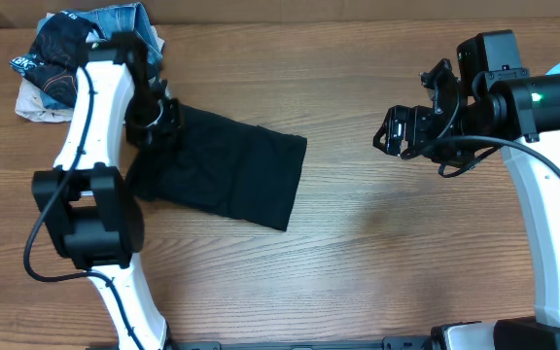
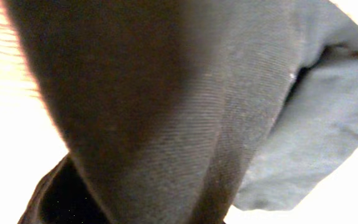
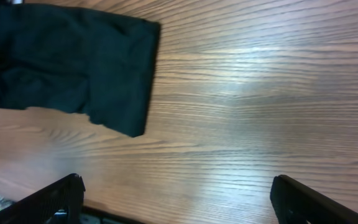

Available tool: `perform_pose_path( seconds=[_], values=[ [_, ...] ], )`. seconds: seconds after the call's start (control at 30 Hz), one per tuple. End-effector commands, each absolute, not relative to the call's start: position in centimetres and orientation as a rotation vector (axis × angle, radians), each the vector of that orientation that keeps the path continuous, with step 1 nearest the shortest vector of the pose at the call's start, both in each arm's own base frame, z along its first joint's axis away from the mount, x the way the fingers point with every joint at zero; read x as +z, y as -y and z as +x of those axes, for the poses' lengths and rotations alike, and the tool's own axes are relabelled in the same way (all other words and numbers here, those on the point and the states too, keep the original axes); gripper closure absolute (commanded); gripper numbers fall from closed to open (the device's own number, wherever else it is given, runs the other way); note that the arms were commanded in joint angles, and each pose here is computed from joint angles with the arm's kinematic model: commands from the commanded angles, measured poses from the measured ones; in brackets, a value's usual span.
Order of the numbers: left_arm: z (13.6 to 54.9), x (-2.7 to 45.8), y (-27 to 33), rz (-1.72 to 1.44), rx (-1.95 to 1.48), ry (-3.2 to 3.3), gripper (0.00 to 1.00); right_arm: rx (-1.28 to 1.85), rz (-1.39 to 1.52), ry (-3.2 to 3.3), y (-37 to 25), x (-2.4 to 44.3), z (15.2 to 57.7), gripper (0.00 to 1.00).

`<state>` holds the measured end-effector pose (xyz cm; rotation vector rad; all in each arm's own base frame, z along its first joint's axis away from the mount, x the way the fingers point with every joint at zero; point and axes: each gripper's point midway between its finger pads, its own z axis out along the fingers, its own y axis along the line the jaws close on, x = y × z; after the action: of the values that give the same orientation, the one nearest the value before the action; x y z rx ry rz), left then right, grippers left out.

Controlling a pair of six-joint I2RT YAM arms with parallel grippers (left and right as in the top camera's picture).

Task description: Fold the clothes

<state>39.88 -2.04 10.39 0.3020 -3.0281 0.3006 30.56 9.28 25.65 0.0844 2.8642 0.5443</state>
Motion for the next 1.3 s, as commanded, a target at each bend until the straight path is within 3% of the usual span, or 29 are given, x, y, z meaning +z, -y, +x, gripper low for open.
perform_pose_path(
  seconds=[0.0, 0.5, 1.27],
  values=[
    [40.7, 13.0, 4.1, 0.316, 0.183, 3.086, 0.96, 0.459, 0.078, -2.820, -8.3, 26.6, 31.0, 0.00],
    [38.2, 13.6, 18.1, -0.009, 0.194, 3.131, 0.96, 0.460, 0.078, -2.820, -8.3, 26.4, 31.1, 0.00],
    [36.3, 9.1, 21.2, -0.063, 0.043, 3.041, 0.96, 0.457, 0.089, -2.863, -8.3, 24.6, 30.8, 0.00]
  ],
)
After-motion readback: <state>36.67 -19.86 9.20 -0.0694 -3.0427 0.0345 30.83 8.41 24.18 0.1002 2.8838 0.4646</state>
